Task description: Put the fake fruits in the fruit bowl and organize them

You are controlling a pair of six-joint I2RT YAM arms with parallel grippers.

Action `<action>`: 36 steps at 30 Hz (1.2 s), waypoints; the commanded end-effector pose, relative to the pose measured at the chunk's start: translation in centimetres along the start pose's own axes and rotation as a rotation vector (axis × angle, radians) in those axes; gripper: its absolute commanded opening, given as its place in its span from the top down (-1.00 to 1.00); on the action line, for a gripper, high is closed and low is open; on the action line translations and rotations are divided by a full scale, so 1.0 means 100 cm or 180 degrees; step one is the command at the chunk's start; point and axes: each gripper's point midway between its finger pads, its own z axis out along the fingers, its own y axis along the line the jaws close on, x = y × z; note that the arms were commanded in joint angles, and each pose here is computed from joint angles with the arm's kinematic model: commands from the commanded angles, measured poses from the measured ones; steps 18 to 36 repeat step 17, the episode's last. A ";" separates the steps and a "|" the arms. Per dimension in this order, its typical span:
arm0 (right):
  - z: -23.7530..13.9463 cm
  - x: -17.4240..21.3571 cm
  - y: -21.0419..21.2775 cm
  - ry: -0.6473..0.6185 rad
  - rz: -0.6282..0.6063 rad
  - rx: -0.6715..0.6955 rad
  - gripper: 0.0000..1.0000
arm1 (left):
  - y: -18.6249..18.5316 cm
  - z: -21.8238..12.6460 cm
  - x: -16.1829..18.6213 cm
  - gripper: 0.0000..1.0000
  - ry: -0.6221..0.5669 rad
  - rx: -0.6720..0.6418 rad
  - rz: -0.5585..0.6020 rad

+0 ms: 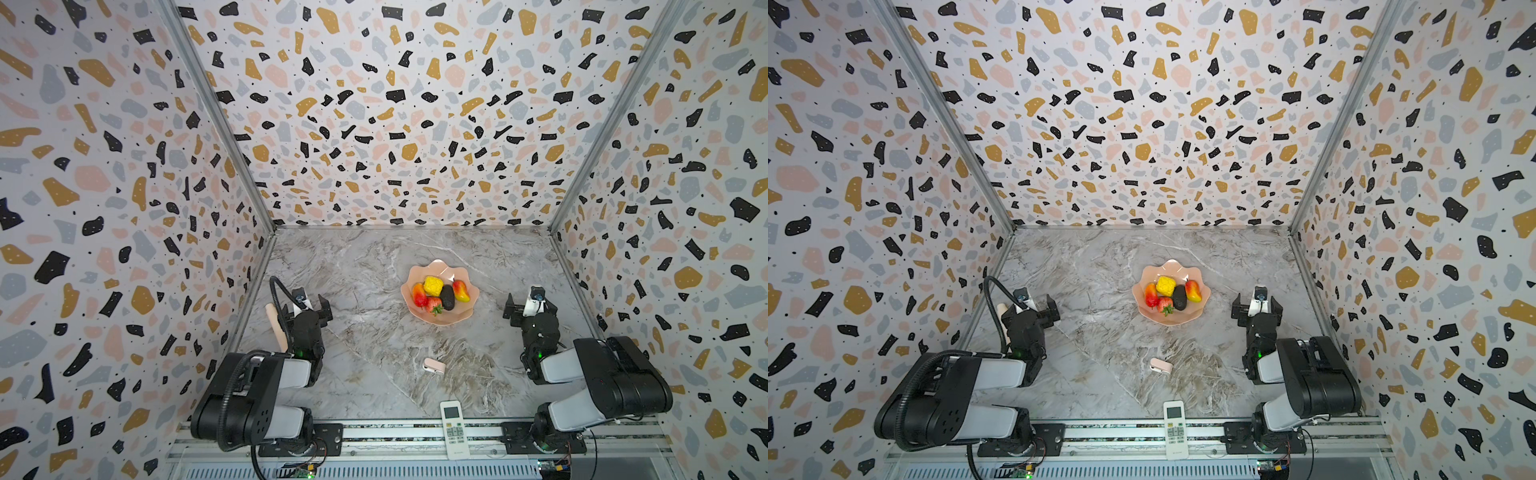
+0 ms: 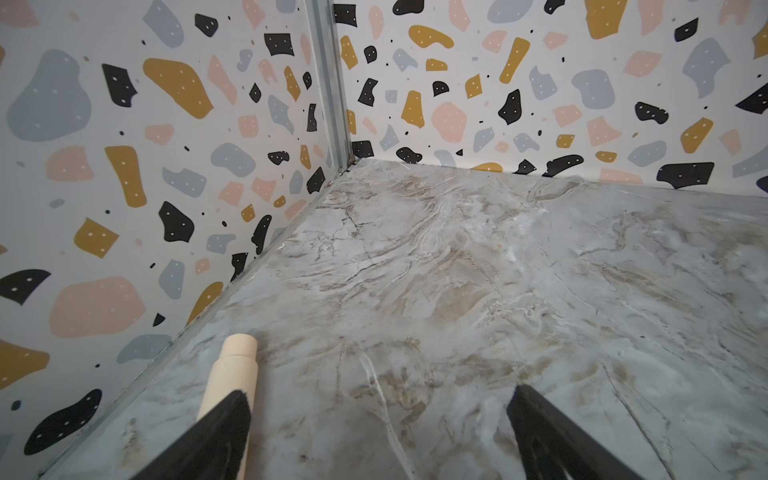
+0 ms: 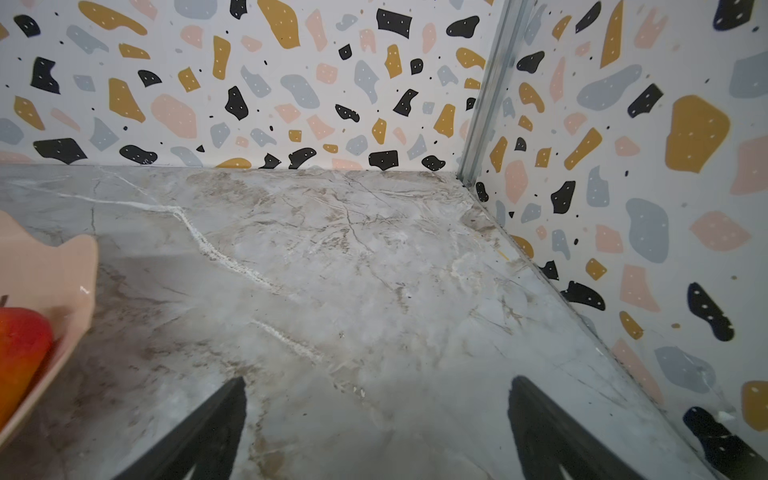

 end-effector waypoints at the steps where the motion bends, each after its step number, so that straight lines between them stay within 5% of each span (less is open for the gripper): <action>1: 0.003 -0.016 0.011 -0.0154 0.0093 -0.0197 -0.98 | -0.005 -0.001 -0.025 -0.99 -0.0295 0.0116 -0.0058; 36: 0.003 -0.015 0.014 -0.0127 0.0051 -0.0193 -0.98 | -0.004 -0.003 -0.026 -0.99 -0.0332 0.0117 -0.0068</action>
